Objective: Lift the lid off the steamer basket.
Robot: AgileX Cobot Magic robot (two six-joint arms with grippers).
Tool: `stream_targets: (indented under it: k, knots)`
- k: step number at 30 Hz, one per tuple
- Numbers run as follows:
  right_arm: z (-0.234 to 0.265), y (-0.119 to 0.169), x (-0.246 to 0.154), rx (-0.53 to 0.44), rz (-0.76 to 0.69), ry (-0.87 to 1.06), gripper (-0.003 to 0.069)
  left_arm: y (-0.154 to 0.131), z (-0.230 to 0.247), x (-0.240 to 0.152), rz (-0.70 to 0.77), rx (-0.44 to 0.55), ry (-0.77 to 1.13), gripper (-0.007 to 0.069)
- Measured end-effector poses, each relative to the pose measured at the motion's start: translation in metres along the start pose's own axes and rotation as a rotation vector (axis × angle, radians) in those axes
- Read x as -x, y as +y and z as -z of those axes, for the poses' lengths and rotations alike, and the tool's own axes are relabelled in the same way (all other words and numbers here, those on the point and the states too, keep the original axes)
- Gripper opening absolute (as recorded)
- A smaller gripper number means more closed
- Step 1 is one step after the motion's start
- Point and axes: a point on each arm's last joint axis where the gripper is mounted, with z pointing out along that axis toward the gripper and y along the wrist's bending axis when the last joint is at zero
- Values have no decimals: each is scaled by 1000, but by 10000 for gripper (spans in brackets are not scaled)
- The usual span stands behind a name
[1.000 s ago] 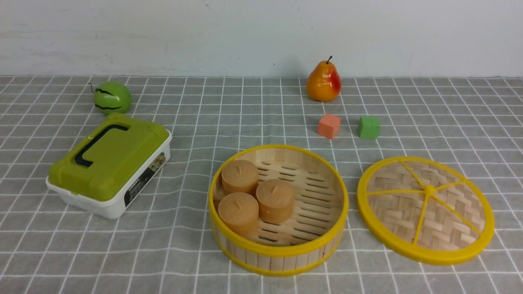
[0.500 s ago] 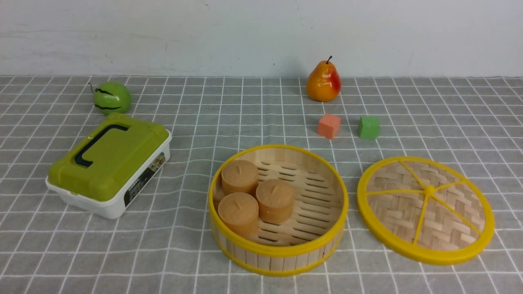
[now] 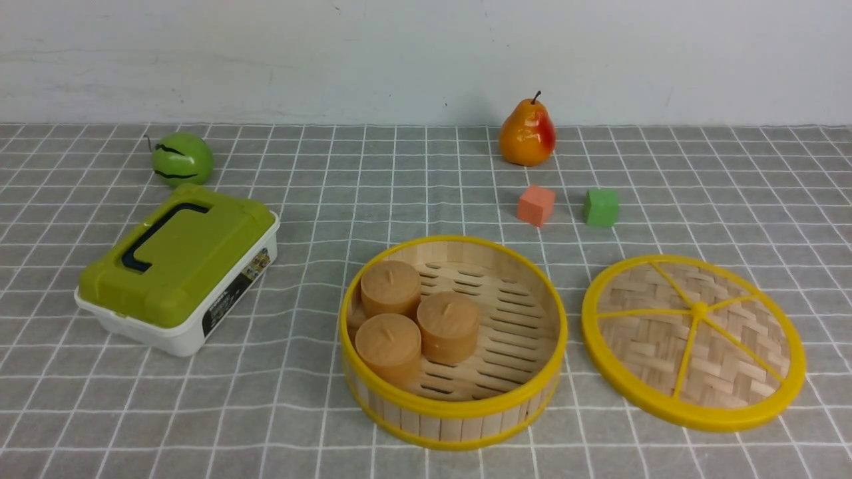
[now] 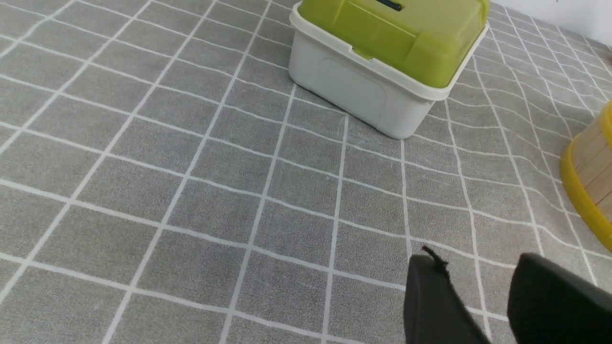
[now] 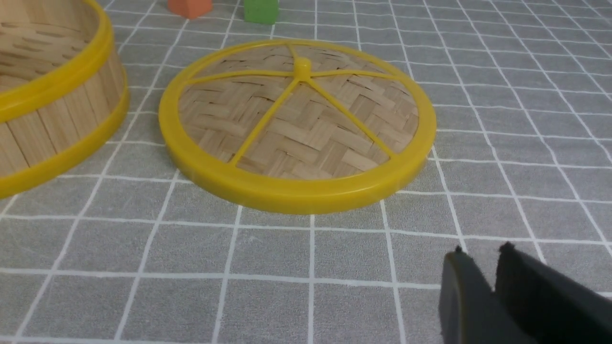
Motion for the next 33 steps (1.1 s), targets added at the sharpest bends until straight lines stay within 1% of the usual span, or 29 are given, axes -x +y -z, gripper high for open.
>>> stream_targets:
  k: [33]
  knots:
    - [0,0,0,-1,3,0,134,0,0,0,0,0,0,239]
